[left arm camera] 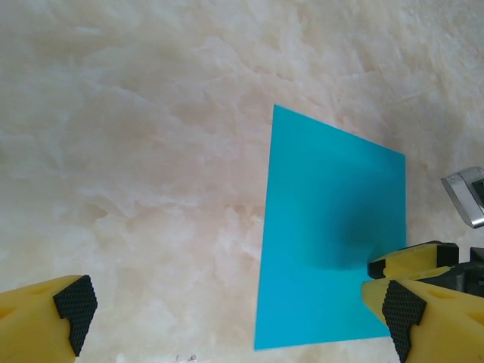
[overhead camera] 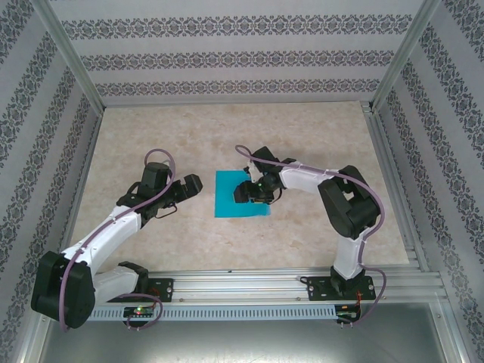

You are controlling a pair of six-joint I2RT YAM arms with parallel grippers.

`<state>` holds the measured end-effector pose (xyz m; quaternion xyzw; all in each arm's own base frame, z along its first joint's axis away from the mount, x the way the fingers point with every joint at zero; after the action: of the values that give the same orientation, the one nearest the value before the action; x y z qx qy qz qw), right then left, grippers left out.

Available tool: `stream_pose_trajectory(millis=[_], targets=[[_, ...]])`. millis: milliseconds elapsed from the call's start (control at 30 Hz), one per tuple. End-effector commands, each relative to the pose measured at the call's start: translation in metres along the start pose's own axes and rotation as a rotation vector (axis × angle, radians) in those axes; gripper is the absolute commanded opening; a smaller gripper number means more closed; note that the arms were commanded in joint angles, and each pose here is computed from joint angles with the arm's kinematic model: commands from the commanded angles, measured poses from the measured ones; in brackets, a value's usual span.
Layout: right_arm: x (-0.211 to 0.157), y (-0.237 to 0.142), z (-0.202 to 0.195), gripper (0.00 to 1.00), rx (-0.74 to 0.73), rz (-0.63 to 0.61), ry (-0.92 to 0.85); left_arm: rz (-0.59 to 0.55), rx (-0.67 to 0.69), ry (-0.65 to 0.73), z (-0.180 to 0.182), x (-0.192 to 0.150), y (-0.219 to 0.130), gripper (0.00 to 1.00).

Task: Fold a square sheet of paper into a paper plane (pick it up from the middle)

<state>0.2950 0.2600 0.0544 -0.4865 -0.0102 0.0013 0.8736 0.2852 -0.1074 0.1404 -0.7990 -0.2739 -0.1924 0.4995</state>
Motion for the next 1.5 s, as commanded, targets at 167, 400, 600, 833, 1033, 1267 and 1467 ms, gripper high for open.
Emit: stream_pose_trajectory(millis=[167, 400, 600, 833, 1033, 1267, 1467], targets=[[-0.001, -0.037, -0.002, 0.70, -0.162, -0.086, -0.057, -0.045, -0.059, 0.058, -0.011, 0.015, -0.002, 1.00], [0.019, -0.035, 0.000, 0.71, -0.267, -0.264, 0.086, -0.050, -0.058, 0.061, -0.014, 0.021, -0.004, 1.00], [0.018, -0.015, -0.009, 0.71, -0.312, -0.236, 0.090, -0.026, -0.076, 0.055, -0.016, 0.018, -0.002, 1.00], [0.003, -0.002, -0.031, 0.70, -0.408, -0.143, 0.042, -0.009, -0.086, 0.059, -0.018, 0.016, 0.001, 1.00], [-0.014, 0.005, -0.039, 0.71, -0.380, -0.121, 0.205, -0.006, -0.097, 0.051, -0.019, 0.016, 0.004, 1.00], [-0.008, 0.004, -0.026, 0.71, -0.401, -0.180, 0.140, 0.021, -0.120, 0.039, -0.022, 0.015, 0.011, 1.00], [0.007, -0.028, 0.006, 0.82, -0.383, -0.234, 0.025, 0.008, -0.113, 0.040, -0.020, 0.015, 0.013, 1.00]])
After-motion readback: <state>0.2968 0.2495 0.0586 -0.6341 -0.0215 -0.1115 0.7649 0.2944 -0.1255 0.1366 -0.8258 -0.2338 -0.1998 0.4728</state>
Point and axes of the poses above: each hand's point on the last joint's axis, 136 mm out from that joint toward the fingers, its own y axis out along the fingers, its own z axis along the line the jaws close on, x = y × z, the point moved 3 cm from there along -y, back along the fingers, and after that the axes turned 12 degrees about y, right-handed, at the moved point
